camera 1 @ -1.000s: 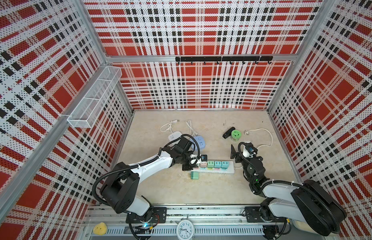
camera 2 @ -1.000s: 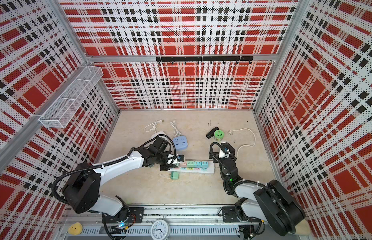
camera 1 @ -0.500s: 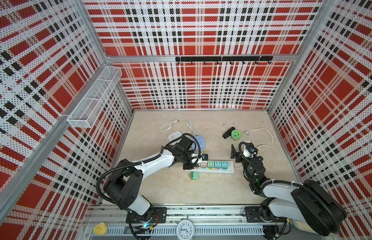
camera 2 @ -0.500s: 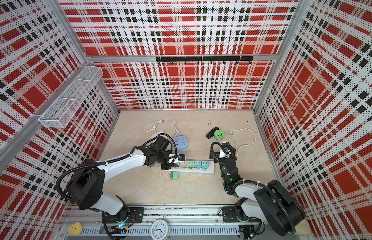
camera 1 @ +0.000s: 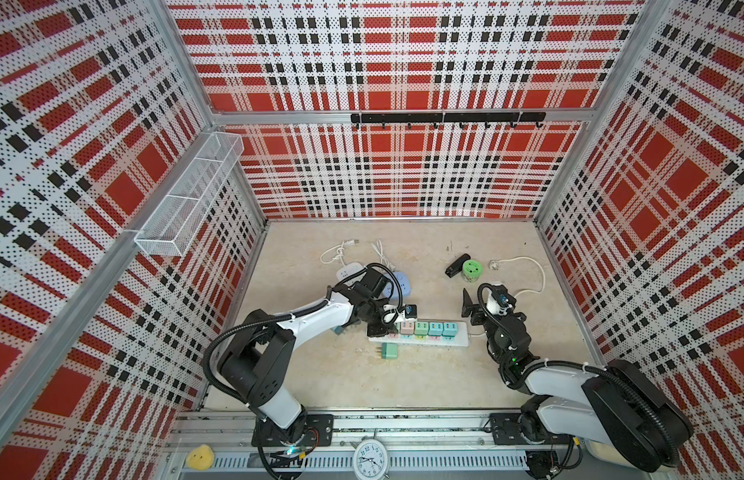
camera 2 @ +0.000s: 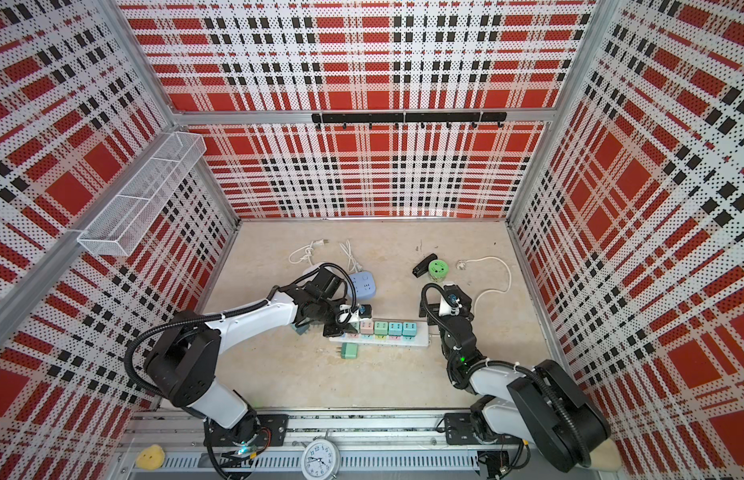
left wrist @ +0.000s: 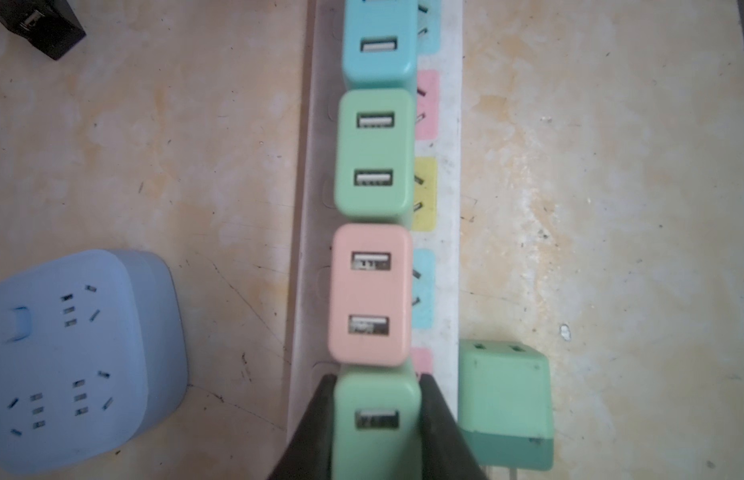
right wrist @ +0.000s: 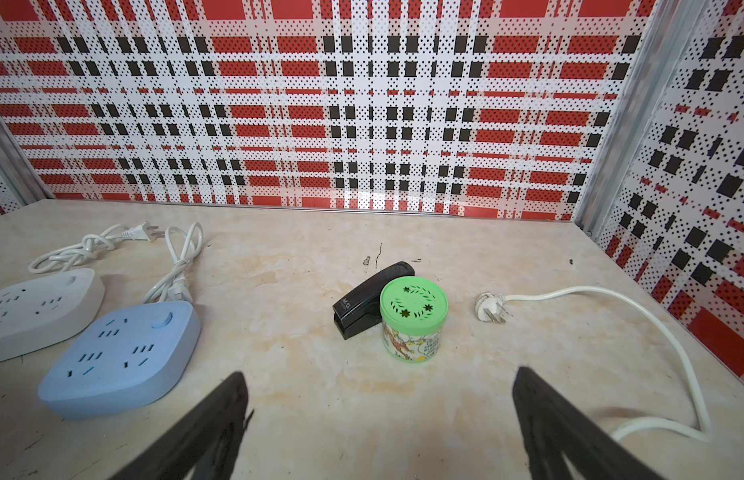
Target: Insert the plug
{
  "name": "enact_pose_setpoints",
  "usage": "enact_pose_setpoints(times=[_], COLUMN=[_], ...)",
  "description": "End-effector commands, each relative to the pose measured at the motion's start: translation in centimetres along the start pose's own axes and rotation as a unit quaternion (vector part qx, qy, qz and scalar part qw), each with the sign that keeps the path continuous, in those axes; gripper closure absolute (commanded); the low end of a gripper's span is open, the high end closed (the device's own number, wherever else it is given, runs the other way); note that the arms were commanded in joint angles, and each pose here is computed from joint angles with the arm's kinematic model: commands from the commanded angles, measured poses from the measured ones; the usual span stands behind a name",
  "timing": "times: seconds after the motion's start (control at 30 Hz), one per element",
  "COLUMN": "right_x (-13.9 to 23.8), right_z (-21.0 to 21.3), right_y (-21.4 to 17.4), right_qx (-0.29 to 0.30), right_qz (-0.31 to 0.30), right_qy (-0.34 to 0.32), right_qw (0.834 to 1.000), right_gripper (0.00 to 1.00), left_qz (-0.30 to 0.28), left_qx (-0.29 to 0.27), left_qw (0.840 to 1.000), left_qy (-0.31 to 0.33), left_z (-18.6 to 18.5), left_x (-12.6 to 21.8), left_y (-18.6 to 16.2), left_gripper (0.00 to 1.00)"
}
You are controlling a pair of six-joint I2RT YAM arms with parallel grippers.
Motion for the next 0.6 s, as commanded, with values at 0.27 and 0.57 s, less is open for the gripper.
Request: enact_pose_setpoints(times=[0.27,0.57], right_x=[-0.2,0.0], right_z=[-0.2,-0.3], right_y=[1.0,1.0], right_qx=[-0.013,-0.016], right_qz=[-0.021,-0.021], right_qy=[-0.008,-0.009], right_qw=[1.0,1.0], right_gripper=[0.0,0.0], left_qz=[0.051,0.106], left_qx=[0.004,-0.009], left_qw=[0.998,0.993], left_qy=[-0.023,-0.044], left_z=[0.0,-0.3], left_x=[-1.7,-3.8], left_y=[-0.7,-0.7], left_gripper=[1.0,1.0])
Point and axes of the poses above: each gripper's point midway between its finger pads, its own x axis back along the fingers, its own z axis along the line the jaws close on, y = z × x, the point moved 10 cm from there along x, back along the fingers, and after that the axes turned 6 degrees about x, right-handed, at the moved point
